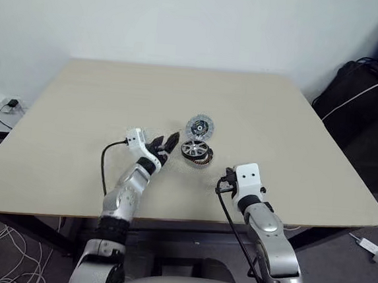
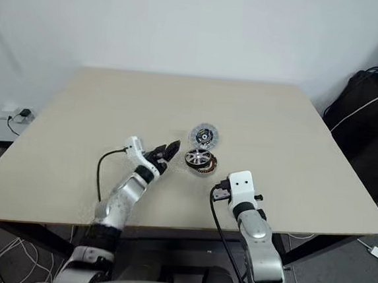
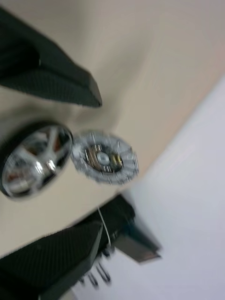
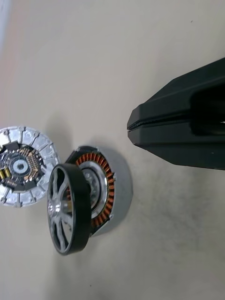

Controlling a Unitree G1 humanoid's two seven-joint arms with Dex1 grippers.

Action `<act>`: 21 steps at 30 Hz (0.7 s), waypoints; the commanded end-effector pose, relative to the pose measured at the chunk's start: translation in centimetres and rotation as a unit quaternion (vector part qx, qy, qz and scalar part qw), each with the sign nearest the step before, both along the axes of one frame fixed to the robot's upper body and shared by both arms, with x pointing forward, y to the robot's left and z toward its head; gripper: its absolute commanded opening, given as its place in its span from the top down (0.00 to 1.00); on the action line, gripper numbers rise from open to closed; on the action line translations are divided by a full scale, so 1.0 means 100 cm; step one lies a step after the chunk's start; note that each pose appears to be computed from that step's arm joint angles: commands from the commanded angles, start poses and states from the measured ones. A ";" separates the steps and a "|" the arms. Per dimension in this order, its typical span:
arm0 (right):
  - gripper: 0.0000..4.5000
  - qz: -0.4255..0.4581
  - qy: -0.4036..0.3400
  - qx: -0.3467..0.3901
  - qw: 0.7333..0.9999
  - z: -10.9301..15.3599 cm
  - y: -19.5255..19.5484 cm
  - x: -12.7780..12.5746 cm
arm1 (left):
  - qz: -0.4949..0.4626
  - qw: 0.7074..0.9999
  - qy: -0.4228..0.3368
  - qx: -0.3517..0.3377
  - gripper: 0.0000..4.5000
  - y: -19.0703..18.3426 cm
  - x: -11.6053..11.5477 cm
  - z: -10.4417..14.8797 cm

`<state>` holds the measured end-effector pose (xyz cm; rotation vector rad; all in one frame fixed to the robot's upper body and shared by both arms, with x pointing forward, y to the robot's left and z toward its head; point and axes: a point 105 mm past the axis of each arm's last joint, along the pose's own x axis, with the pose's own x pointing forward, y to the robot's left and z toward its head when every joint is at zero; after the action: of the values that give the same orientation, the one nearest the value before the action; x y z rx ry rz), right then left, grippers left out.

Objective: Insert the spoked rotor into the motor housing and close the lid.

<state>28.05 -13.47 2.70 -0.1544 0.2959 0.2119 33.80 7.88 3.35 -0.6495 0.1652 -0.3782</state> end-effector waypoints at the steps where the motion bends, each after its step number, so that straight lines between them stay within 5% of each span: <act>1: 1.00 0.009 -0.031 0.004 0.999 0.015 0.005 0.009 | 0.004 0.999 -0.051 -0.001 0.38 -0.020 -0.013 0.017; 9: 1.00 0.025 -0.037 0.006 0.999 0.021 0.024 0.027 | 0.047 0.993 -0.073 0.084 0.97 0.017 -0.028 0.010; 15: 1.00 0.059 -0.043 0.010 0.997 0.029 0.048 0.043 | 0.050 0.978 -0.083 0.183 1.00 0.025 -0.042 -0.005; 21: 1.00 0.102 -0.041 -0.011 0.994 0.033 0.074 0.060 | 0.060 0.980 -0.064 0.179 1.00 0.023 -0.048 -0.013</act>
<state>33.23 -7.11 4.66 -0.2001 0.2438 0.3797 28.72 10.77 0.67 -0.2795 0.1216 -0.2471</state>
